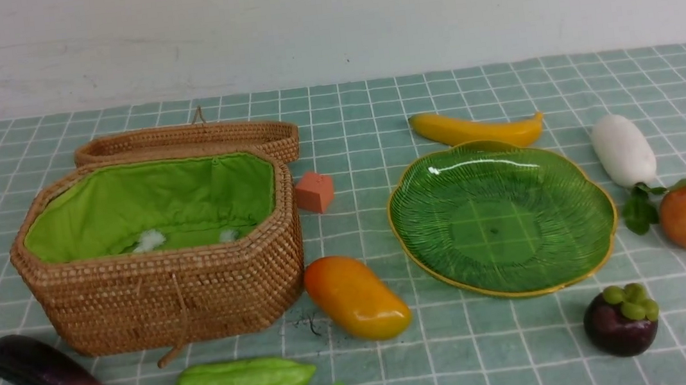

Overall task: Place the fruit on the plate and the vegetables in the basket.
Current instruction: Use the left arm to grab an eggplant and put it into the left basket

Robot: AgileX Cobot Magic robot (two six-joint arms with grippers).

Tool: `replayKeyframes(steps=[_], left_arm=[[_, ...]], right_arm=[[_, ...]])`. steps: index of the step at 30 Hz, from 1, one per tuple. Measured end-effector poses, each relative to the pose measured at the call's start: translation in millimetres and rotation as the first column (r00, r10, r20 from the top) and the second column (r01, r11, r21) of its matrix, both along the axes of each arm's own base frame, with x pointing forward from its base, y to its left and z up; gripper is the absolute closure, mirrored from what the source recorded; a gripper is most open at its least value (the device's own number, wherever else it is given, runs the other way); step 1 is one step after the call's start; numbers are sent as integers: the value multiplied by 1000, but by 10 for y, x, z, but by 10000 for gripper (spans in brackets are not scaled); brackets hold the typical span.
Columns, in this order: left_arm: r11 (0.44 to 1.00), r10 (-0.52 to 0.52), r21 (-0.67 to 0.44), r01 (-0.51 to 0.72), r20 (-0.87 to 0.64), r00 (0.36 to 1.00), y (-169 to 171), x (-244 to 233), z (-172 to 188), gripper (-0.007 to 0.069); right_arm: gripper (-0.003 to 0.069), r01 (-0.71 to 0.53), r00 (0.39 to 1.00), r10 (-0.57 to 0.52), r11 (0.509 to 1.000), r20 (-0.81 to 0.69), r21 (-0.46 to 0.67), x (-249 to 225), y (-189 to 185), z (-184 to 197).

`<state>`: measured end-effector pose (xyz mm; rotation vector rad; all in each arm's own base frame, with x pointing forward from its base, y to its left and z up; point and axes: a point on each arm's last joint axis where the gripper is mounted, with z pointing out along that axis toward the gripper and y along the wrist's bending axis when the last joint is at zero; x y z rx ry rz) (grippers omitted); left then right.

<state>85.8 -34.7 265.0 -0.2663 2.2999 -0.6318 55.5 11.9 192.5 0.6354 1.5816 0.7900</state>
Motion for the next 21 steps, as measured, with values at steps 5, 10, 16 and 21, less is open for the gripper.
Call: replayKeyframes(steps=[5, 10, 16, 21], left_arm=[[997, -18, 73, 25, -93, 996, 13, 184, 6, 638], [992, -14, 119, 30, -129, 992, 27, 393, 76, 638], [991, 23, 135, -9, -108, 994, 38, 678, 78, 638], [988, 83, 145, -60, -157, 984, 73, 845, -45, 638]], right_arm=[[483, -158, 986, 155, 986, -62, -51, -93, 132, 274], [547, -400, 916, 360, 854, -177, -333, -183, 279, 1014], [566, -598, 799, 507, 614, -323, -514, -124, 370, 1849], [566, -615, 778, 541, 555, -318, -560, -51, 389, 2114]])
